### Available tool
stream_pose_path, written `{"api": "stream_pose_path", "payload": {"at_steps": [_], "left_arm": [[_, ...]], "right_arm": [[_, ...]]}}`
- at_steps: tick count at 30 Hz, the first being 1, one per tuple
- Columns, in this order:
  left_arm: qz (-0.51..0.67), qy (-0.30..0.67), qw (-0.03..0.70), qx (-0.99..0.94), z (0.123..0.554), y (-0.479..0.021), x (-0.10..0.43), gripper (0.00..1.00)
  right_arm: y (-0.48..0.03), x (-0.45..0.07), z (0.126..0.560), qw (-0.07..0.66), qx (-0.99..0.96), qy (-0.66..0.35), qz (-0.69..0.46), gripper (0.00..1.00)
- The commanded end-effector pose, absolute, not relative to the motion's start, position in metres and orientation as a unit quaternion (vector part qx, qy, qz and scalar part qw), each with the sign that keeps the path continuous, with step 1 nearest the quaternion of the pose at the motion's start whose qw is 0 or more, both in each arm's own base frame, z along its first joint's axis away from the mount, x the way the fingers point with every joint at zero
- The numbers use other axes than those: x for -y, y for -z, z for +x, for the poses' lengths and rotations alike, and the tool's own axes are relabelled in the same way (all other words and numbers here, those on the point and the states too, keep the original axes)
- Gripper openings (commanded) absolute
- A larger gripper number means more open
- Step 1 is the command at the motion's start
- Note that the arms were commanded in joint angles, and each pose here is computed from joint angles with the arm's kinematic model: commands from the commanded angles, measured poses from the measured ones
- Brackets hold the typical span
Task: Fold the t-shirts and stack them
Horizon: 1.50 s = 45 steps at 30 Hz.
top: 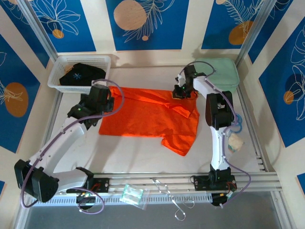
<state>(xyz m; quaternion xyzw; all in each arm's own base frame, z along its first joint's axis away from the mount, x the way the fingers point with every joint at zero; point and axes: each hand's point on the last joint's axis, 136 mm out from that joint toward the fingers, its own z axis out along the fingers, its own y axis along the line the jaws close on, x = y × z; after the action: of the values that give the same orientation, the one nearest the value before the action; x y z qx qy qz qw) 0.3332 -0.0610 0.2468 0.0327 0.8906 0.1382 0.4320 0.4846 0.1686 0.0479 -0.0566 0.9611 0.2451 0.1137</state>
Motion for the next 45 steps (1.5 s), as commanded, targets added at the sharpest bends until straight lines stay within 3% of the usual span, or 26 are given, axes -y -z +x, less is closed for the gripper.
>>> {"api": "stream_pose_path", "payload": {"at_steps": [1, 14, 20, 25, 29, 32, 38, 45], "left_arm": [[0.019, -0.139, 0.387, -0.911, 0.307, -0.225, 0.052, 0.93], [-0.005, -0.153, 0.361, -0.92, 0.3, -0.214, 0.044, 0.92], [-0.033, -0.171, 0.329, -0.928, 0.294, -0.206, 0.037, 0.93], [-0.075, -0.169, 0.258, -0.948, 0.279, -0.175, 0.029, 0.93], [-0.131, -0.14, 0.182, -0.965, 0.266, -0.128, 0.019, 0.93], [-0.171, -0.103, 0.14, -0.97, 0.259, -0.097, 0.014, 0.88], [-0.246, -0.021, 0.113, -0.963, 0.261, -0.059, 0.01, 0.8], [-0.272, -0.016, 0.124, -0.954, 0.275, -0.043, 0.007, 0.77]], "right_arm": [[-0.055, -0.186, 0.469, 0.092, -0.957, -0.265, -0.074, 0.0], [-0.045, -0.216, 0.404, 0.048, -0.96, -0.274, -0.017, 0.0], [-0.046, -0.221, 0.401, 0.053, -0.96, -0.275, 0.026, 0.0], [-0.069, -0.211, 0.406, 0.086, -0.962, -0.257, 0.028, 0.0], [-0.103, -0.196, 0.401, 0.127, -0.964, -0.235, 0.014, 0.2], [-0.127, -0.186, 0.389, 0.153, -0.963, -0.223, 0.0, 0.3], [-0.154, -0.168, 0.357, 0.182, -0.958, -0.22, -0.015, 0.31], [-0.161, -0.159, 0.328, 0.193, -0.954, -0.228, -0.021, 0.31]]}}
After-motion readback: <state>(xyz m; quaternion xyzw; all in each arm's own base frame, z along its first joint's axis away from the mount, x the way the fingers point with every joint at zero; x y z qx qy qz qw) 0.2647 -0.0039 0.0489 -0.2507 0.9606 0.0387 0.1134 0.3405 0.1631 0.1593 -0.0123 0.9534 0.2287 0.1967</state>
